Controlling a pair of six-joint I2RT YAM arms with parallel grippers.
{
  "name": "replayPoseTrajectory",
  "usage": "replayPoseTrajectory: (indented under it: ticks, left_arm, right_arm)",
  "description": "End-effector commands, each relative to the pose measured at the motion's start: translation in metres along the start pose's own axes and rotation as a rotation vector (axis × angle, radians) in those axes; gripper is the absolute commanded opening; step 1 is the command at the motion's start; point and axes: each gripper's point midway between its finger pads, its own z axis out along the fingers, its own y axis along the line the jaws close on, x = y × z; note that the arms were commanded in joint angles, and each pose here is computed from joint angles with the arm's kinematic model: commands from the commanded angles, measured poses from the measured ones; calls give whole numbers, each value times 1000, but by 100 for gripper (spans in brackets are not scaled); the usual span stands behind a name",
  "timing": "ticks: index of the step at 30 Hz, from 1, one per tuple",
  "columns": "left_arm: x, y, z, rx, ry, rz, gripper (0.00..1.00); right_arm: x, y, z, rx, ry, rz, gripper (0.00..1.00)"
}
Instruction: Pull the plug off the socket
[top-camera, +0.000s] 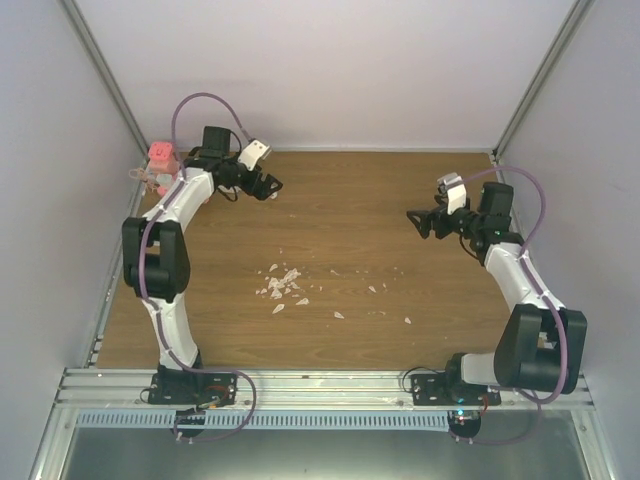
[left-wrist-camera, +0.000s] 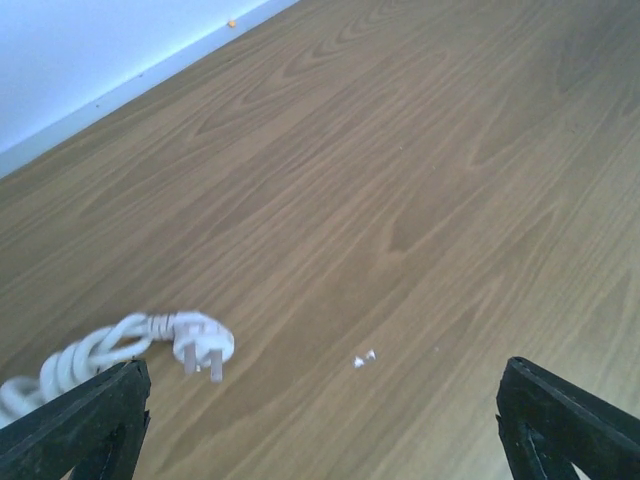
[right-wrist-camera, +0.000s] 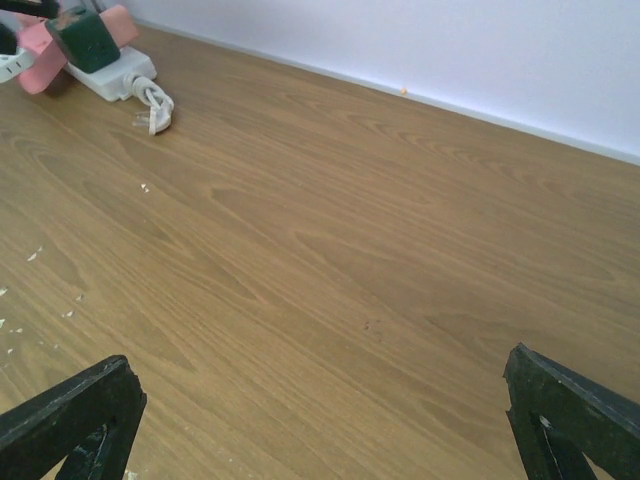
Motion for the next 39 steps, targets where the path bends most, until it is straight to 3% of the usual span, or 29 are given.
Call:
replayPoseTrajectory:
  ticks: [1, 17, 24, 32, 39]
  left_arm:
    - [-8, 4, 33, 57, -11, -53, 93]
    - [26, 49, 113, 12, 70, -288, 88]
    - [41, 62, 125, -50, 101, -282, 84]
    - [63, 60, 135, -43, 153, -247, 71]
    - [74, 33, 137, -24, 194, -145, 57]
  right_arm:
    - [5, 9, -1, -17, 12, -21, 100]
    - [16, 9, 2, -14, 42, -17, 100]
    - [17, 10, 4, -22, 47, -10, 100]
    - [18, 9, 4, -19, 48, -5, 100]
    - [16, 9, 3, -17, 45, -1, 100]
